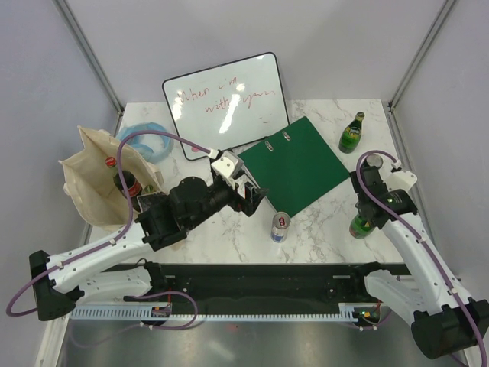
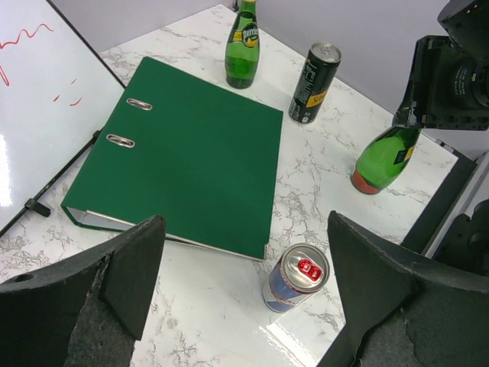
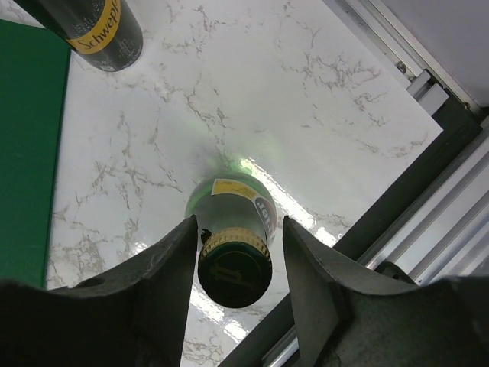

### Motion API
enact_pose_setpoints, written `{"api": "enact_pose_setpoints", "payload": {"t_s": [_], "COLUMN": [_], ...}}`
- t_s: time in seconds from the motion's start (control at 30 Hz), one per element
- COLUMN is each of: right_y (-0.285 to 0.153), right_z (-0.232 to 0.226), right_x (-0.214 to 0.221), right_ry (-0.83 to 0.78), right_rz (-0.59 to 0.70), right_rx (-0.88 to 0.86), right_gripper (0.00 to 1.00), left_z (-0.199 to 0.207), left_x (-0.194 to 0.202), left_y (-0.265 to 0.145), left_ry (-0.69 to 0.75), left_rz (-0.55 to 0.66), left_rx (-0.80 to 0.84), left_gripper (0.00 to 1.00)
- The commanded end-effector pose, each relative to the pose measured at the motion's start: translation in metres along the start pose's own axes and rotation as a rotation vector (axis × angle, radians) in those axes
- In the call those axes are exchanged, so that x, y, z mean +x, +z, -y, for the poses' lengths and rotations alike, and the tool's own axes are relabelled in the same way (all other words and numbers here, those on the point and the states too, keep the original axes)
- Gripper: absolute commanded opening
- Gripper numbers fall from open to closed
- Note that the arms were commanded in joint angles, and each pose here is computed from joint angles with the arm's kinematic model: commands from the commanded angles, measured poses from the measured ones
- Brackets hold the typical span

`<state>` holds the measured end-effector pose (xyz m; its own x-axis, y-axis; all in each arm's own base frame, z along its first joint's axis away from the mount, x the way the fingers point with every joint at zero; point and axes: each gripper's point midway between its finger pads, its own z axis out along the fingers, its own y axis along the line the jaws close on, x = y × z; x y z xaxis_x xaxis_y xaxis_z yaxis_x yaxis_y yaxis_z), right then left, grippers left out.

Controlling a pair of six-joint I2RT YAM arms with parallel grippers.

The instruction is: Place the beverage into the canvas bag

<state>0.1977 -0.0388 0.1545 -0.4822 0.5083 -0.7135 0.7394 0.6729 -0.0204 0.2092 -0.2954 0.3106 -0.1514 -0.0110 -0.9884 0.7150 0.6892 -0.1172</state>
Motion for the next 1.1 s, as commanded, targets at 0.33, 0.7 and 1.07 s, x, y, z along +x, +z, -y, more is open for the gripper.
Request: {"api": "enact_pose_setpoints", "payload": {"t_s": [0.33, 0.7, 1.07], "right_y": [-0.013, -0.061, -0.122], "right_z": [-0.011, -0.088, -0.167], "right_x": [-0.027, -0.044, -0.057], "right_ry": [-0.015, -0.224, -0.348], "right_rz": [0.069, 0.106, 0.216], "right_rx": [-0.065, -0.559, -0.821], "right_gripper": [0.01, 0.00, 0.00], "left_z": [-0.006, -0.017, -0.027], "left_x": [-0.008, -0.005, -0.014], "left_y": [-0.004, -0.015, -0.046], "left_ry": [-0.022, -0.001, -0.025], "left_rz": [0.021, -0.012, -0.045], "left_rx": [-0.039, -0.089, -0.112], "left_gripper": [0.93, 0.93, 0.93]}}
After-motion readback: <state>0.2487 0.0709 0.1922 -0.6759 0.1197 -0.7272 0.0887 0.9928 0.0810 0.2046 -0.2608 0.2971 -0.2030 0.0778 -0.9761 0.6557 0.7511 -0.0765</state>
